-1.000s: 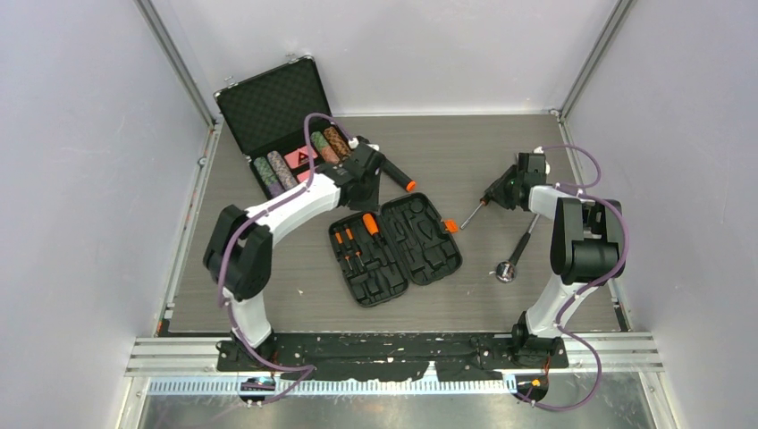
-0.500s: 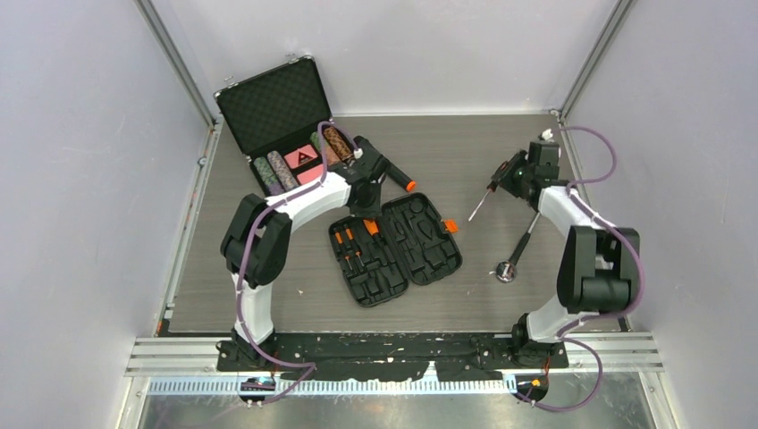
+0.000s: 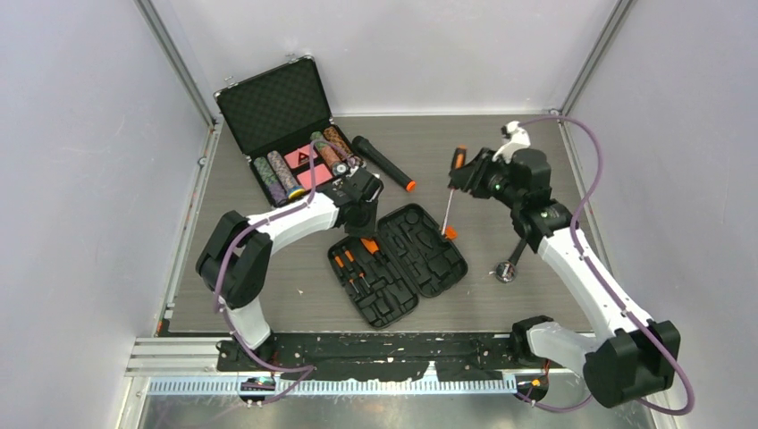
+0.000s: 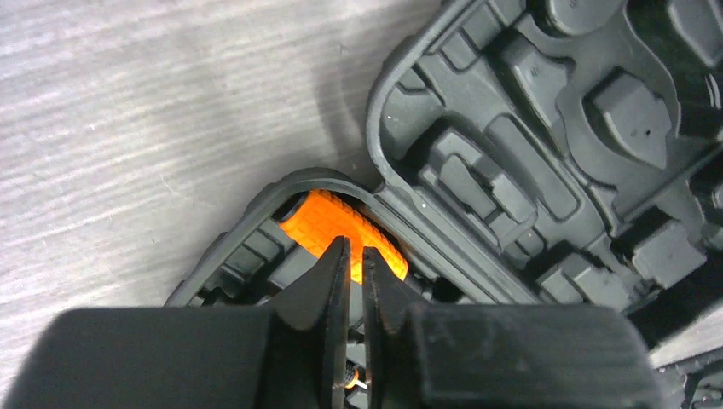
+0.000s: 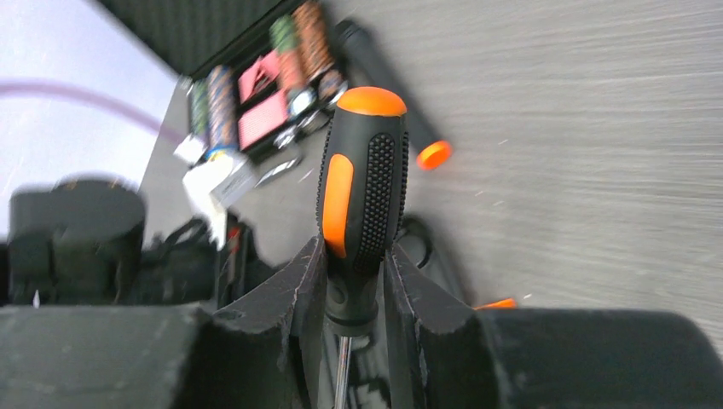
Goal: Pack the tool kit
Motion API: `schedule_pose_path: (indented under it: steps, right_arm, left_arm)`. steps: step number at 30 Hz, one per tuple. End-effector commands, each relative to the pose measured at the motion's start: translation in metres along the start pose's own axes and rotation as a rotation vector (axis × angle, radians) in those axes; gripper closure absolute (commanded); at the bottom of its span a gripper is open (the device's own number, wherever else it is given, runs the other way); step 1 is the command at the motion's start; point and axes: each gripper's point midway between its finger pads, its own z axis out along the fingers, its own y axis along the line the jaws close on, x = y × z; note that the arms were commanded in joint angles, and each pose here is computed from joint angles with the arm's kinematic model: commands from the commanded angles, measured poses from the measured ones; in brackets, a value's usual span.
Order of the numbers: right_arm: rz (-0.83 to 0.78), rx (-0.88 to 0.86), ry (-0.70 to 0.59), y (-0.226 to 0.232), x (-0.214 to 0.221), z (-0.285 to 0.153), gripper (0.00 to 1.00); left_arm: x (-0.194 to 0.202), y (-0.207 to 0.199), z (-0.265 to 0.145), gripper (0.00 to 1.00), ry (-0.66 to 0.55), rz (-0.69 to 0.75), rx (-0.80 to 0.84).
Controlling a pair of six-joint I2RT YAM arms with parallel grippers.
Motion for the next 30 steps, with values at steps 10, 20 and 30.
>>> schedule_pose_path:
  steps: [10,20,30]
  right_arm:
    - [-0.086,-0.263,0.092,0.073,0.05,-0.035,0.95]
    - [0.035,-0.237,0.008,0.098,0.043,-0.032,0.95]
    - [0.068,-0.202,-0.013,0.111,0.048,-0.033,0.95]
  left_arm:
    - [-0.038,-0.021,-0.107,0.46,-0.3,-0.052,0.151]
    - [-0.02,-0.073,-0.174,0.2,-0.515,-0.039,0.535]
    - [0.008,-0.117,-0.171,0.21,-0.494,0.037,0.655]
